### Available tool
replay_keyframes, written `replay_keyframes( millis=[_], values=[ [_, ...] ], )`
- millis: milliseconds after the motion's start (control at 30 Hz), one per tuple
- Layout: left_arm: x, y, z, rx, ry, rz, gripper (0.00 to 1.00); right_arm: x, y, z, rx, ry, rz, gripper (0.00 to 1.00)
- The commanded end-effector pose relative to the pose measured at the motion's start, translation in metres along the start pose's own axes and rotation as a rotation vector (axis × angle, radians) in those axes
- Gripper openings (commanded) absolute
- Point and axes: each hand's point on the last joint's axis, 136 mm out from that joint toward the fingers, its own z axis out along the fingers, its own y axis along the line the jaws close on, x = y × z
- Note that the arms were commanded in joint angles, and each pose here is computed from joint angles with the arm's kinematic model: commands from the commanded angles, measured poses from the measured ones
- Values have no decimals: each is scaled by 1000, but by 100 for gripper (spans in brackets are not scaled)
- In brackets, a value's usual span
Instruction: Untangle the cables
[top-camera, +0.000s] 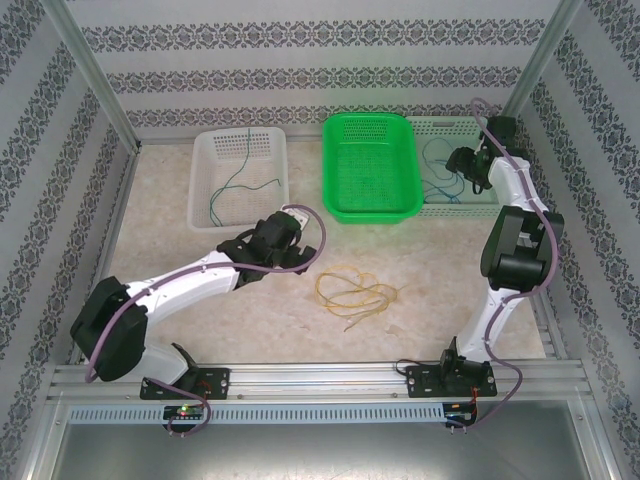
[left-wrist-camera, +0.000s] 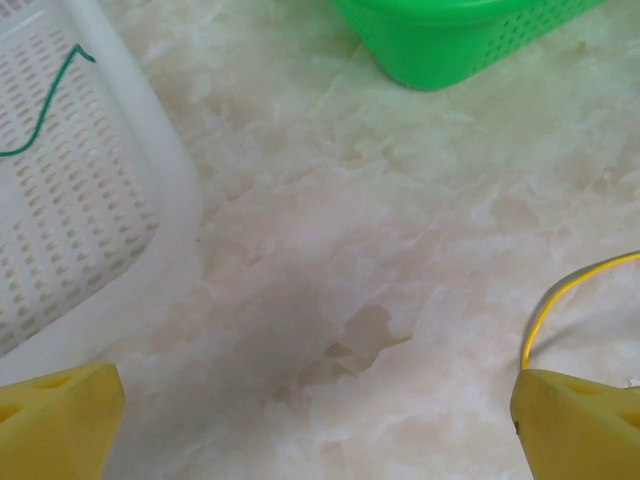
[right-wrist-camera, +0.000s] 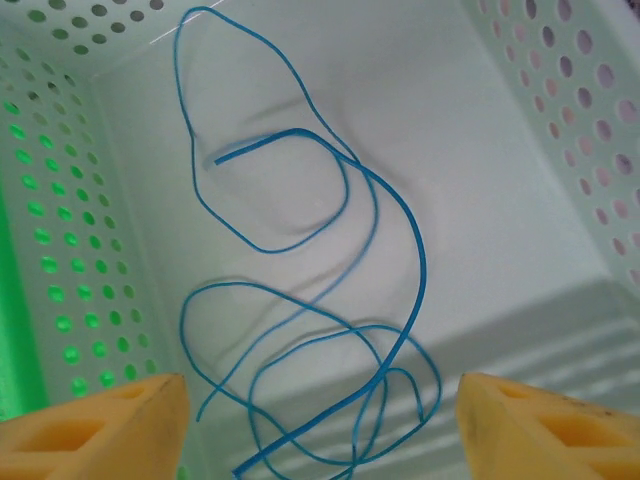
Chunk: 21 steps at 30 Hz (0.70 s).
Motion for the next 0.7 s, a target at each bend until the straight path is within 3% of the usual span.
replay_keyframes(
  millis=[0, 167, 333, 667],
  values=[
    [-1, -5, 3, 31, 30, -9, 100, 5, 2, -26, 34, -31, -52, 73],
    [8, -18, 13, 90, 73, -6, 100, 21, 24, -61, -47, -71, -60, 73],
    [18, -36, 23, 167, 126, 12, 95, 75, 61, -86, -191, -29, -68, 72],
    [35, -82, 25, 411, 168, 200, 88, 172, 50, -98, -235, 64, -4, 71]
  ],
)
